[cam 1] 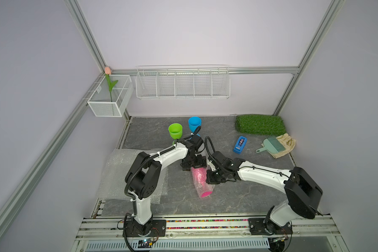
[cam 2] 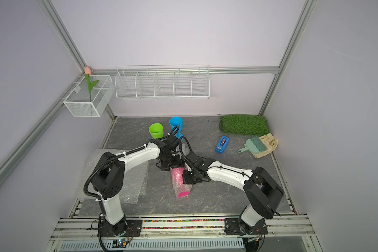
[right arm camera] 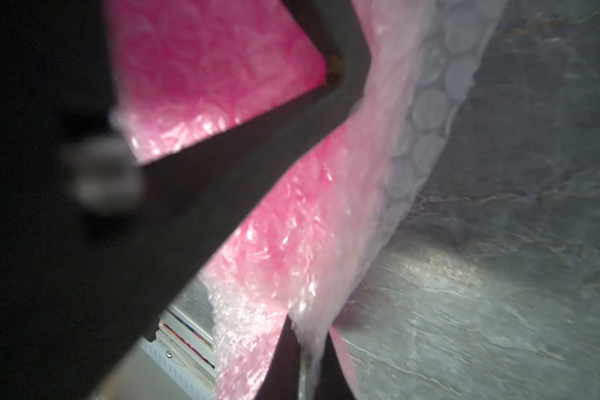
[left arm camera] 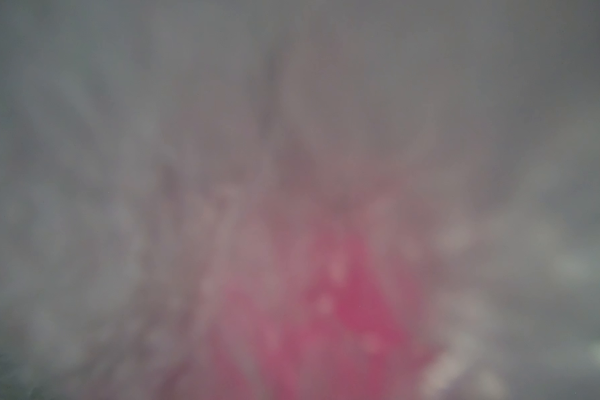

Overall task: Wrap wine glasses in bubble wrap
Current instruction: Adjust the bubble wrap at the center of the board.

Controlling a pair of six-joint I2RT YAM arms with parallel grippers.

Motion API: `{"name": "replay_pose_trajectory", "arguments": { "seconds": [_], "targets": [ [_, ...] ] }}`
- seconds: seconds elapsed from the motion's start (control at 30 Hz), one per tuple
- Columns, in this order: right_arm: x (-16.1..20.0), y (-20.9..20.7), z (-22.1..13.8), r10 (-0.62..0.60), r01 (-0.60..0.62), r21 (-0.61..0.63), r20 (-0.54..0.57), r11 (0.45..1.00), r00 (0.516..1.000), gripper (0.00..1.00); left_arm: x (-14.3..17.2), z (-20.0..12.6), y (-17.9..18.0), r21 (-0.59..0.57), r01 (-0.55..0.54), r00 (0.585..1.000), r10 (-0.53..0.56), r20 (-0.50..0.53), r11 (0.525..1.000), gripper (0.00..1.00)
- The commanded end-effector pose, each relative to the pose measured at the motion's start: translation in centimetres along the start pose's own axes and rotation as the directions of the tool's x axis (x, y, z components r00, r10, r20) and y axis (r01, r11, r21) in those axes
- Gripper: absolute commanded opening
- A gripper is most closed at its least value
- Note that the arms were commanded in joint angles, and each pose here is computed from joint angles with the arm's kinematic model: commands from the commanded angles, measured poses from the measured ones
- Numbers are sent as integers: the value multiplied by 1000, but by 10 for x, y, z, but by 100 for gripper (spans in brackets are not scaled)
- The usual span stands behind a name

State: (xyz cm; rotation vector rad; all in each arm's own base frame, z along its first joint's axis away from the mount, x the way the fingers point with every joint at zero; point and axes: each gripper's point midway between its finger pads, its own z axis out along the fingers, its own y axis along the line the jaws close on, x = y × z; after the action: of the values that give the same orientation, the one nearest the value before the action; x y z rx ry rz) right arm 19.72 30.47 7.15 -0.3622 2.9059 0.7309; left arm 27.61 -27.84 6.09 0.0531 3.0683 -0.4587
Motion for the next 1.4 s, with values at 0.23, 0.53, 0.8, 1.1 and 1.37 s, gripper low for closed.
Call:
{"name": "replay_pose_trajectory", "arguments": {
  "seconds": [0.23,0.53,0.8,1.1,1.37],
  "targets": [
    [21,-19,-53,-596,610,93,-140,787,790,7,-3,-67,44,-20,70,987,-67,146,997,99],
    [24,-32,-64,-796,814,86,-170,575,581,7,7,-42,65,-75,71,995,-65,80,995,98],
    [35,-47,-56,-899,923,25,-214,385,381,7,21,-1,88,-106,94,995,-96,-10,990,95],
    [12,-48,-62,-930,946,80,-174,316,325,7,18,-26,127,-177,114,994,-111,24,978,91],
    [13,-44,-68,-967,976,83,-139,202,212,7,-18,-104,69,-56,-229,950,235,204,972,87]
  ]
}}
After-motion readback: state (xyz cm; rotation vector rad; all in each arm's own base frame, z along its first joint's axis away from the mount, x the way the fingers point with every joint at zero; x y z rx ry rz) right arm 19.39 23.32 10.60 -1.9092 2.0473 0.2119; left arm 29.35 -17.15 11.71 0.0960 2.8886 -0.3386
